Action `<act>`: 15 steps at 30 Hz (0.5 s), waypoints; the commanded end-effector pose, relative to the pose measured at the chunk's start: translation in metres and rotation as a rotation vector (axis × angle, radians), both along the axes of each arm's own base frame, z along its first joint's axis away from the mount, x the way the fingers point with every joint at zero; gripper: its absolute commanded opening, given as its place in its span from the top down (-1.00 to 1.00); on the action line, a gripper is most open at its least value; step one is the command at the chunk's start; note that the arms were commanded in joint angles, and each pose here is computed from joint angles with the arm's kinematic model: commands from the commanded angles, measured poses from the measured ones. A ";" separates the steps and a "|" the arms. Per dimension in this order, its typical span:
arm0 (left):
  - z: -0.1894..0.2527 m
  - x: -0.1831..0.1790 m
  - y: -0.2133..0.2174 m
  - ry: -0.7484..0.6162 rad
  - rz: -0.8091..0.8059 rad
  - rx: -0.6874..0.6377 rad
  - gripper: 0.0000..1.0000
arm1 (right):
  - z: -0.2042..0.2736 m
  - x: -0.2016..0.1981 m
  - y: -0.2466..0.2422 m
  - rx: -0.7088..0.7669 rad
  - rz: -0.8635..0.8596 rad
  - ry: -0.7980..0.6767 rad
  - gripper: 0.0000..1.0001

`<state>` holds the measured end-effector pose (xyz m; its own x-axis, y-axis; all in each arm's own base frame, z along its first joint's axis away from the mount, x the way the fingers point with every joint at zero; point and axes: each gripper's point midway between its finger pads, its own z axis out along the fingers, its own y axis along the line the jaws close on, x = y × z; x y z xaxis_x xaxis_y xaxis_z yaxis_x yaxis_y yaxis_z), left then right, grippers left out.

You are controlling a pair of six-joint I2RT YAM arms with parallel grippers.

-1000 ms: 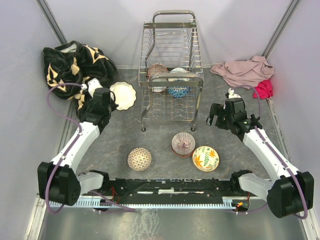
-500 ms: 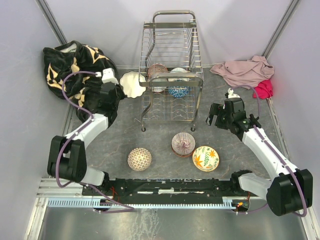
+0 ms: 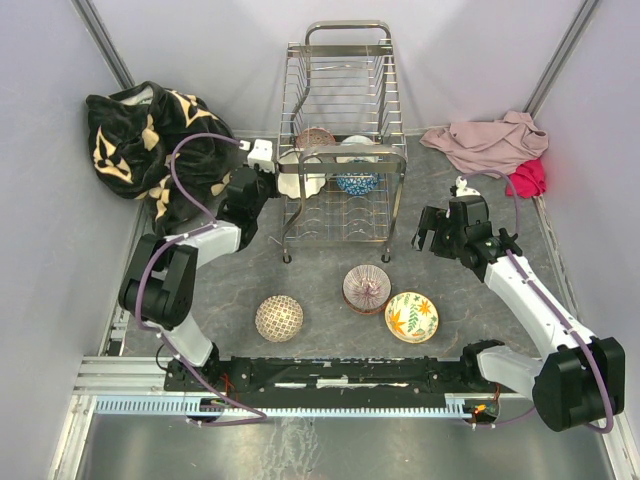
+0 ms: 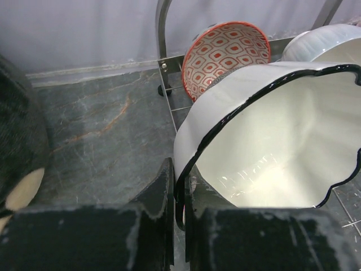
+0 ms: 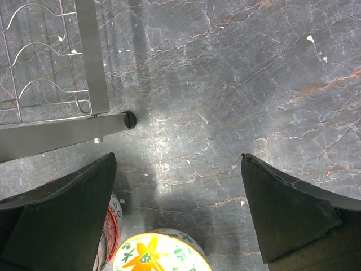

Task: Load the bowls into the dish rack
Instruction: Place the bowl in the dish rack.

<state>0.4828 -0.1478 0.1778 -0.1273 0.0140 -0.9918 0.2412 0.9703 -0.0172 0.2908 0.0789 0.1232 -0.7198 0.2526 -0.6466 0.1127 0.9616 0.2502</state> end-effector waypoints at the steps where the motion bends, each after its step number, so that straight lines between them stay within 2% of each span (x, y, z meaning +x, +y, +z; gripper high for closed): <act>1: 0.095 0.018 -0.018 -0.311 -0.036 -0.027 0.95 | 0.007 0.007 -0.001 0.002 -0.010 -0.045 -0.98; 5: 0.092 0.014 -0.022 -0.312 -0.044 0.015 0.95 | 0.007 0.005 -0.001 0.008 -0.008 -0.049 -0.98; 15: 0.093 0.004 -0.010 -0.321 0.008 -0.019 0.95 | 0.005 0.005 0.005 0.048 -0.002 -0.060 -0.97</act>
<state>0.4866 -0.1645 0.1823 -0.0636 0.0857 -0.9943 0.2793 0.9580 0.0647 0.2884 0.0789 0.1180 -0.7183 0.2575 -0.6463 0.1133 0.9599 0.2565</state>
